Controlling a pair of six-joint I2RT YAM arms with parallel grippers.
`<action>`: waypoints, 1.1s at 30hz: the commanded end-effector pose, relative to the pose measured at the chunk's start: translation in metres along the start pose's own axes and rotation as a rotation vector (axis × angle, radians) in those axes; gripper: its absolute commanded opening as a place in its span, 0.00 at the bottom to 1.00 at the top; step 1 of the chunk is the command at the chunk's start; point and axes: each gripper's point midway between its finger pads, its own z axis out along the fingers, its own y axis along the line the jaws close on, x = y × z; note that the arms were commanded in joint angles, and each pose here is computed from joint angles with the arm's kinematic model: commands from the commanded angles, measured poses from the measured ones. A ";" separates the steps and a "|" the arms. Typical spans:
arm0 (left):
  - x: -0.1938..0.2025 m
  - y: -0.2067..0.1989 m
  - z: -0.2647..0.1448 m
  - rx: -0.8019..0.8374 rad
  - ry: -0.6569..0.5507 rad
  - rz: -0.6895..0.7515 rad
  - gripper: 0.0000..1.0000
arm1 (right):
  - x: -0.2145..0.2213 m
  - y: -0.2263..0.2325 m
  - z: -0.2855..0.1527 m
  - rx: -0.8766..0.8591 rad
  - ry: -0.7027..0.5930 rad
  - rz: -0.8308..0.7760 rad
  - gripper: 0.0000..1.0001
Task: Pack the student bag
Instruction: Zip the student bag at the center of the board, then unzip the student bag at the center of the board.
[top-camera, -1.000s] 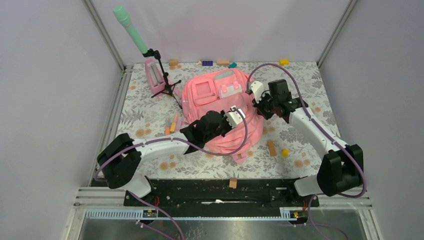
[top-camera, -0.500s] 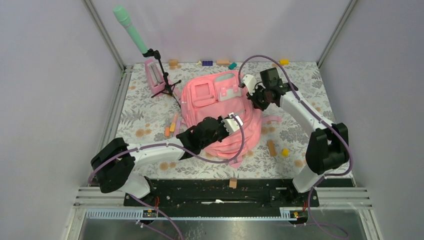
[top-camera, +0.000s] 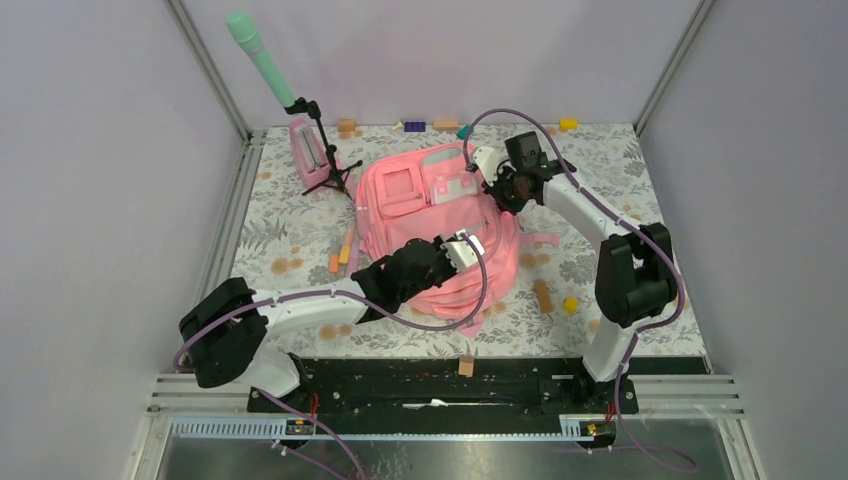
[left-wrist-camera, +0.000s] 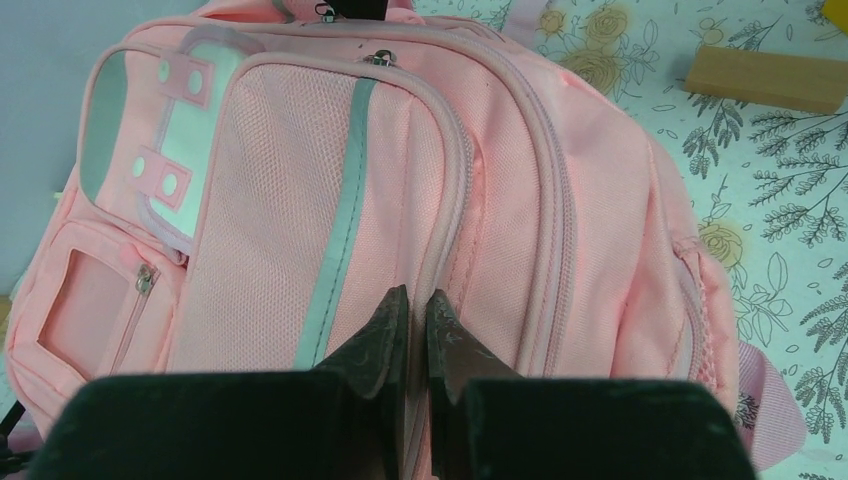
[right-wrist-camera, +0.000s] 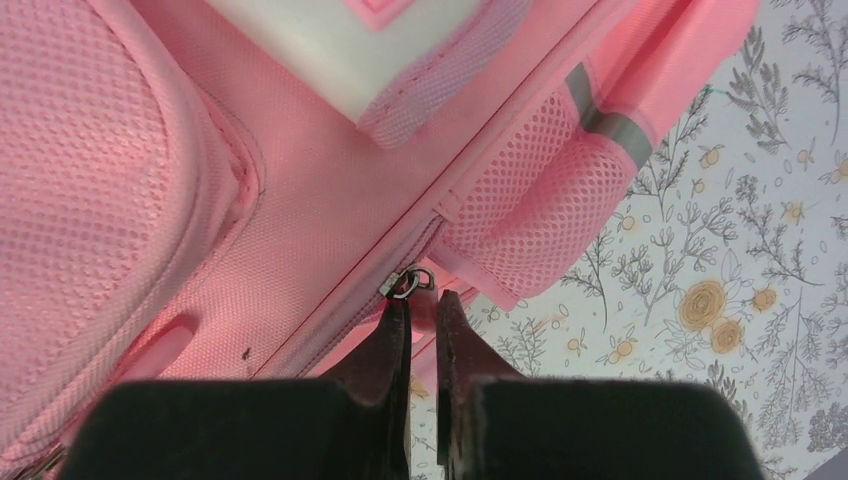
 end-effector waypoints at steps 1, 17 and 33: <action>0.008 -0.011 -0.018 0.025 0.039 -0.025 0.00 | -0.048 -0.067 -0.013 0.281 -0.166 -0.020 0.00; -0.032 -0.017 -0.060 0.224 0.123 -0.050 0.00 | -0.035 -0.018 -0.141 0.430 -0.582 0.291 0.75; -0.018 -0.014 -0.069 0.384 0.147 -0.136 0.00 | -0.060 0.120 -0.134 -0.383 -0.682 1.024 0.62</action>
